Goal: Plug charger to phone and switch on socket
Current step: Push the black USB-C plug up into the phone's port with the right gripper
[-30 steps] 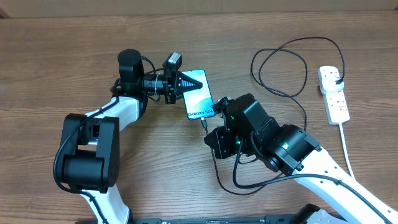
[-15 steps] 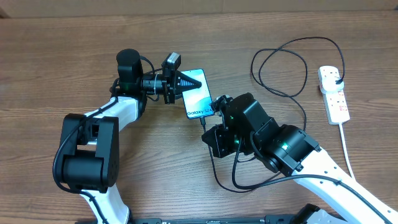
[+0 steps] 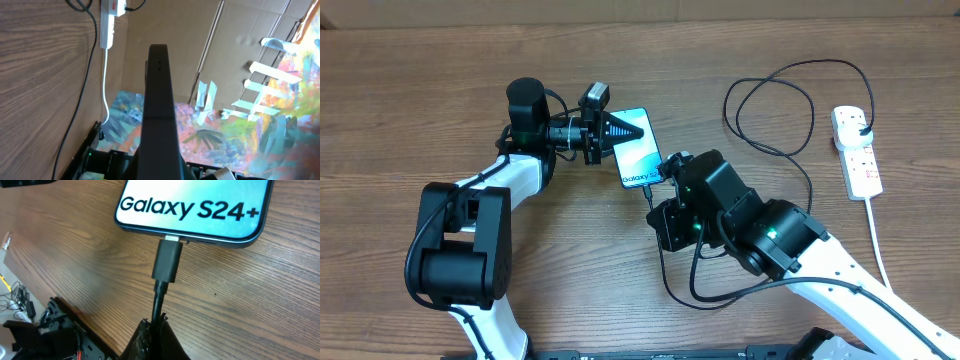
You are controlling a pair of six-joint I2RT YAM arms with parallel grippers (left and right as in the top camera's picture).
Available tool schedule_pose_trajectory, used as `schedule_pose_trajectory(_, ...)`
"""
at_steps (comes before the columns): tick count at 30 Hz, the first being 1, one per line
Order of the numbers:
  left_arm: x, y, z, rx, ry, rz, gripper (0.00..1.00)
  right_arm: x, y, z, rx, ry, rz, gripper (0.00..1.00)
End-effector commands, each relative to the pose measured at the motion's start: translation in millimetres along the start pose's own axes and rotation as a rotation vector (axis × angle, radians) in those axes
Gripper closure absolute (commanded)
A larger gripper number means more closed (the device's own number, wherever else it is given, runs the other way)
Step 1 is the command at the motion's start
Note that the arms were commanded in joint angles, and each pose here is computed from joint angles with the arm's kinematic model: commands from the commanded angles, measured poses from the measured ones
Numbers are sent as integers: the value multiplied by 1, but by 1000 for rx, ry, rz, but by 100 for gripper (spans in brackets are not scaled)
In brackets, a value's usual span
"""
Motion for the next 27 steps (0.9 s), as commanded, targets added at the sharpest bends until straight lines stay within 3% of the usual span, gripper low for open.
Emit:
schedule_pose_trajectory(1,-2,-3,14,-118,99,-15,96,-2,-13,-14,5,-53,74,96)
schedule_pose_trajectory(7,-7,-2,17,-194,114,-15,96,-1,-12,-20,11,-81,72,96)
schedule_pose_trajectory(15,-9,-2,18,-193,115,-17,96,-1,-13,-19,9,-74,80,75)
schedule_pose_trajectory(20,-9,-2,15,-197,98,-15,96,-2,-14,-14,4,-56,83,69)
schedule_pose_trajectory(27,-9,-3,13,-329,84,-7,96,-3,-9,0,1,6,56,68)
Point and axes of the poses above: each gripper's point midway between its finger pads, its own x axis back along the fingers, its own y axis along the line the jaws close on, z = x × y, the point moved 1 cm from there along x, back along the fingers, and after that the axes turned 13 degrees about x, right-handed, at the moved point
